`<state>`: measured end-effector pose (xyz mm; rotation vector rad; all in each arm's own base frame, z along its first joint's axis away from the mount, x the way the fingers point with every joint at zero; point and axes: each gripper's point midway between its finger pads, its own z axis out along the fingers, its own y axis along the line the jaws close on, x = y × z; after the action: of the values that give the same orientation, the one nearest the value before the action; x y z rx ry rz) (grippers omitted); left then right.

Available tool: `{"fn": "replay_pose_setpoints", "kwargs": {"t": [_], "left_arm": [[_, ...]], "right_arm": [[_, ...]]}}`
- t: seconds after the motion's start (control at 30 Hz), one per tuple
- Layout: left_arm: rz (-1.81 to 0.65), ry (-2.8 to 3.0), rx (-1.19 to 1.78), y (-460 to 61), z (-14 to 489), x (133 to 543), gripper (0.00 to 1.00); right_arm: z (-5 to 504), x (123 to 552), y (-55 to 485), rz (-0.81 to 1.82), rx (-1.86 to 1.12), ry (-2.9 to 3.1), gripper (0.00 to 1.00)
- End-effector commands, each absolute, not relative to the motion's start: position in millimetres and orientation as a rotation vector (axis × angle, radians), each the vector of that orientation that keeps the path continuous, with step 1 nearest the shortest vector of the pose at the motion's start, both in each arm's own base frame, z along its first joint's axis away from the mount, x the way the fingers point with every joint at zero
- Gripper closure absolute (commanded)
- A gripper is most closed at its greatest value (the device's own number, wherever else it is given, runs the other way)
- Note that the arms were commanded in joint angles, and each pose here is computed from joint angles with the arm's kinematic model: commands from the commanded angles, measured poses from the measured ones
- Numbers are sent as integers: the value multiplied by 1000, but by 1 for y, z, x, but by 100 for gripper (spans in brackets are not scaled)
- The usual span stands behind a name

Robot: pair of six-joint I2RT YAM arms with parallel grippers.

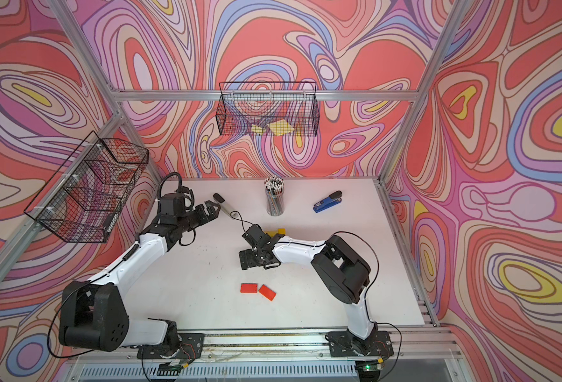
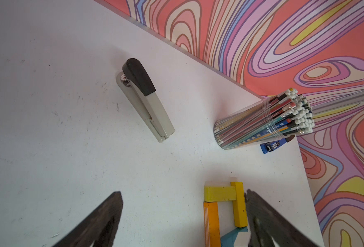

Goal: Assemble the letter p with building blocks
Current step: Adjust the building block at the center of the board.

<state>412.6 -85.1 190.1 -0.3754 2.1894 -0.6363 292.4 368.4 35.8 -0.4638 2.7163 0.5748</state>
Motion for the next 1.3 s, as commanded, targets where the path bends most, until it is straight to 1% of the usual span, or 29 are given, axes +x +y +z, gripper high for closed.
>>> {"fn": "replay_pose_setpoints", "kwargs": {"t": [0.0,0.23,0.43,0.93,1.27], "left_arm": [[-649,2187,-376,-84,190,410,7],[-684,2189,-380,-87,188,404,8],[-687,2192,-382,-87,185,402,8],[-673,2185,-377,-86,189,402,8],[-679,2184,-375,-87,190,402,8]], "right_arm": [[39,293,369,586,-484,2708,10],[57,281,354,591,-483,2697,10],[44,276,346,561,-485,2724,10],[24,294,338,483,-429,2754,10],[28,303,341,502,-433,2740,10]]}}
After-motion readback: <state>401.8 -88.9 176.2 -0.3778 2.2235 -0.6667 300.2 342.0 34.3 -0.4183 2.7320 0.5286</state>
